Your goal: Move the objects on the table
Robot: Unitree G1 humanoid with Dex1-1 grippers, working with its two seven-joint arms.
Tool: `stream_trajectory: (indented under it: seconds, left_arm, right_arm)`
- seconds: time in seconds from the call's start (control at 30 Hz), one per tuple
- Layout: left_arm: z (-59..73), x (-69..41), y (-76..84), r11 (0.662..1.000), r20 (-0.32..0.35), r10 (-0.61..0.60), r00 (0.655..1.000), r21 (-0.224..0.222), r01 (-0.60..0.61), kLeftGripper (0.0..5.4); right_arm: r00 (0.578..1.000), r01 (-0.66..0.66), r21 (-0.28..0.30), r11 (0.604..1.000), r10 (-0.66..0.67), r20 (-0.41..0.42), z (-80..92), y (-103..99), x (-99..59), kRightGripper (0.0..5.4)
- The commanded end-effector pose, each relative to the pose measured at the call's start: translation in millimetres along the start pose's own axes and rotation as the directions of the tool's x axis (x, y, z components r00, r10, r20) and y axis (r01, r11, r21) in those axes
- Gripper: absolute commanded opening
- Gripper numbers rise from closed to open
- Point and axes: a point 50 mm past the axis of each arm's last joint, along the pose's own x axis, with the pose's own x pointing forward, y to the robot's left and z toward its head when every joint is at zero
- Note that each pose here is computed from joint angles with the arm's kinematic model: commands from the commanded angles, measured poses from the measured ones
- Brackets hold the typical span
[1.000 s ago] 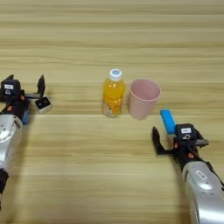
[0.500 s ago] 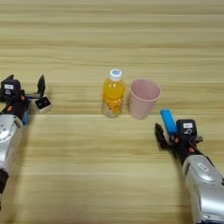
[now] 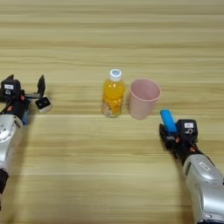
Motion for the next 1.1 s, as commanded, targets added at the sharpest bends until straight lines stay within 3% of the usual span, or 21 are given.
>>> stream_trajectory:
  seconds: [0.03,0.23,0.53,0.77,0.97,1.1]
  left_arm:
    - [4.3,3.0,-1.4,1.0,0.016,-0.004,1.0,0.008,0.004,5.4]
    - [4.4,2.9,-1.5,1.0,0.016,-0.004,1.0,0.008,0.004,5.4]
    - [4.2,3.0,-1.3,1.0,0.016,-0.005,1.0,0.009,0.004,5.4]
    - [4.2,2.8,-0.1,1.0,0.016,-0.005,1.0,0.01,0.005,5.4]
    - [4.3,2.6,0.5,1.0,0.015,-0.004,1.0,0.011,0.004,5.4]
    - [4.1,2.5,0.9,1.0,0.015,-0.003,1.0,0.011,0.003,5.4]
  right_arm:
    - [0.997,-0.026,0.017,1.0,0.027,-0.07,-12.2,6,-3.1,2.12]
    - [0.997,-0.043,0.015,0.999,0.044,-0.066,-11.1,10,-3.5,1.41]
    - [0.998,0.058,-0.024,0.998,-0.058,-0.017,-1.7,-14,-0.5,1.41]
    - [0.995,0.095,-0.014,0.995,-0.095,-0.024,-3.9,-24,6.4,1.41]
    - [0.998,0.063,0.001,0.998,-0.063,-0.025,-6.8,-18,10.2,1.41]
    - [0.999,0.035,0.013,0.999,-0.035,0.008,-2.8,-11,10.3,1.92]
